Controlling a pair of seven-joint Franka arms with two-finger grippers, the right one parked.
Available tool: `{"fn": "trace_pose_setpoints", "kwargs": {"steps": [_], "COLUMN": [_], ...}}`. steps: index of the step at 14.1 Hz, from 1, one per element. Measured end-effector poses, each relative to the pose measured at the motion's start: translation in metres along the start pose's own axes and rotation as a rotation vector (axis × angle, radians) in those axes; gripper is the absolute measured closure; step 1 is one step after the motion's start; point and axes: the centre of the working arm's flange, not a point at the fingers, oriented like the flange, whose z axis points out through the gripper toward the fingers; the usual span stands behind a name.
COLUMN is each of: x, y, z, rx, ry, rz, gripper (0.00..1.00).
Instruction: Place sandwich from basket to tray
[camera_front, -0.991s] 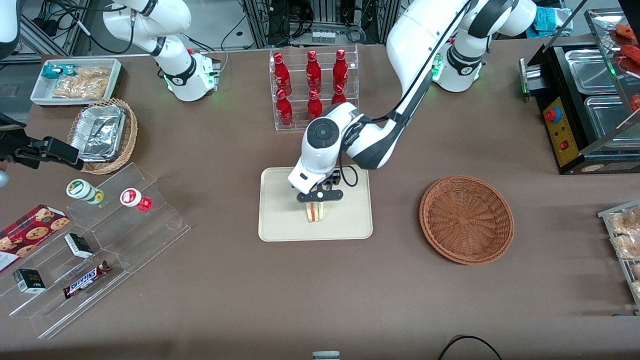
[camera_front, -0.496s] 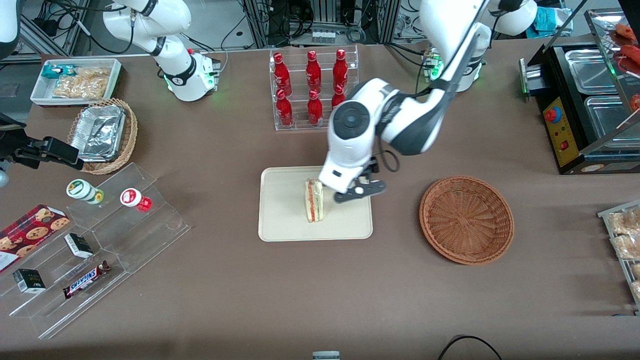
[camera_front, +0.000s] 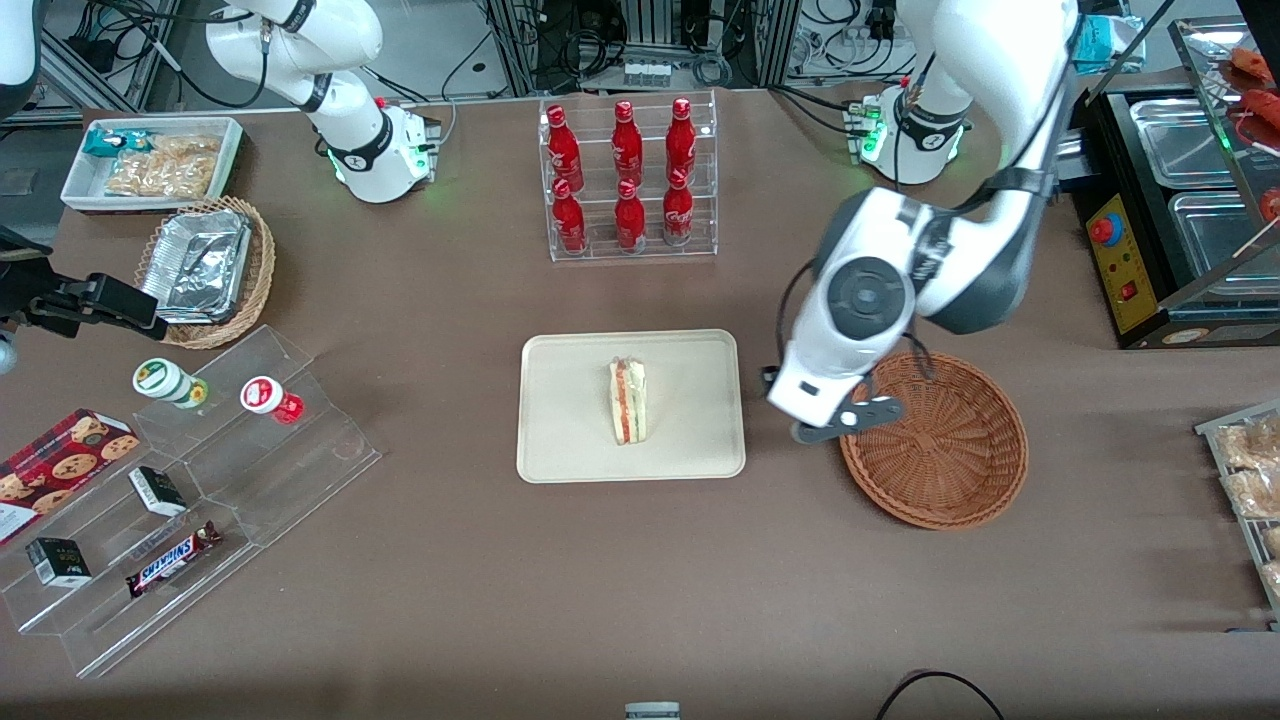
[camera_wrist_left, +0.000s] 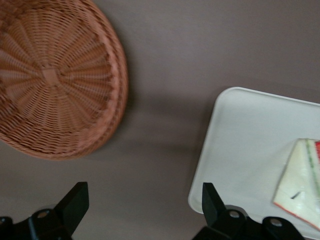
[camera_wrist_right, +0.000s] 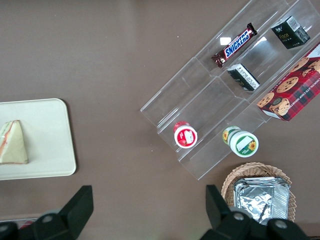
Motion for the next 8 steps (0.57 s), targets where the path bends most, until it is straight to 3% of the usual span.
{"fn": "trace_pose_setpoints", "kwargs": {"steps": [8], "x": [0.002], "y": [-0.156], "z": [-0.077], "rx": [-0.008], "ry": [-0.064], "rz": [0.196], "gripper": [0.0]}}
